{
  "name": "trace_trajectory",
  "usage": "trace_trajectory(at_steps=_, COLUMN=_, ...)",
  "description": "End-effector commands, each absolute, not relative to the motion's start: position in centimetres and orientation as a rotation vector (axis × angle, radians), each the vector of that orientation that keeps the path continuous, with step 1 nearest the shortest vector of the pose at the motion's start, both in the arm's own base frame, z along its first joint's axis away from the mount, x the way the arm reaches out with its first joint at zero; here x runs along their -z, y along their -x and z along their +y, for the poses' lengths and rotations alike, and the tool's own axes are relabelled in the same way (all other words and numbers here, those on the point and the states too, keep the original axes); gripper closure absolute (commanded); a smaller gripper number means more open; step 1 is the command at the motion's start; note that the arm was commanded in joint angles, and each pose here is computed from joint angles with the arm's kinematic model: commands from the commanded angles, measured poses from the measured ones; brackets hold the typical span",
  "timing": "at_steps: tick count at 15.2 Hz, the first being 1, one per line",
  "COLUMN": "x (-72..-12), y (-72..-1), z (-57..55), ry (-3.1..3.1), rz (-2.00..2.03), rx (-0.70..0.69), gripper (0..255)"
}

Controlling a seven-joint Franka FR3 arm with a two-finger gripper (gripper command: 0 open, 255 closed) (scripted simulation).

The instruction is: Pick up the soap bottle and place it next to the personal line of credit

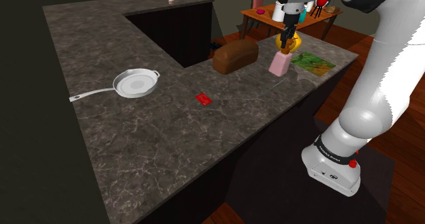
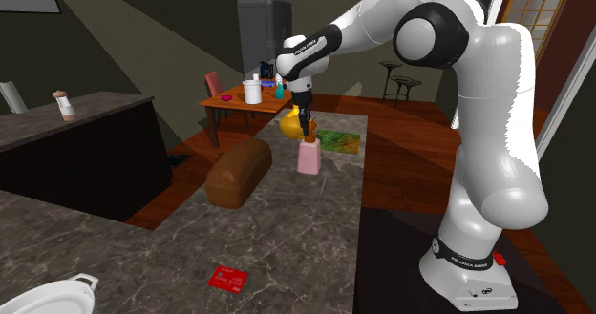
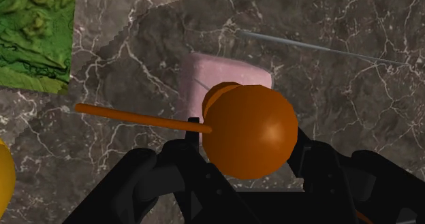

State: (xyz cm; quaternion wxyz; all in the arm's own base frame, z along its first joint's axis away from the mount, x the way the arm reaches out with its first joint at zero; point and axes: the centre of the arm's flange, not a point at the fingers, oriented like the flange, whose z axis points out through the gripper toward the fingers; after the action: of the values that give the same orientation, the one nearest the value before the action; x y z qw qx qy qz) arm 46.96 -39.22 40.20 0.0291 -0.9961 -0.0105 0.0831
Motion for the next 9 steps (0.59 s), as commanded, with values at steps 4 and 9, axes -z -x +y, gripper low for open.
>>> trace_trajectory(at_steps=4, x=-40.7, y=-46.9, z=-39.3, ry=3.072, rz=-0.032, rx=-0.258, gripper=255)
trace_trajectory(at_steps=9, x=-43.3, y=-46.9, z=-39.3, ry=3.072, rz=-0.032, rx=-0.258, gripper=255)
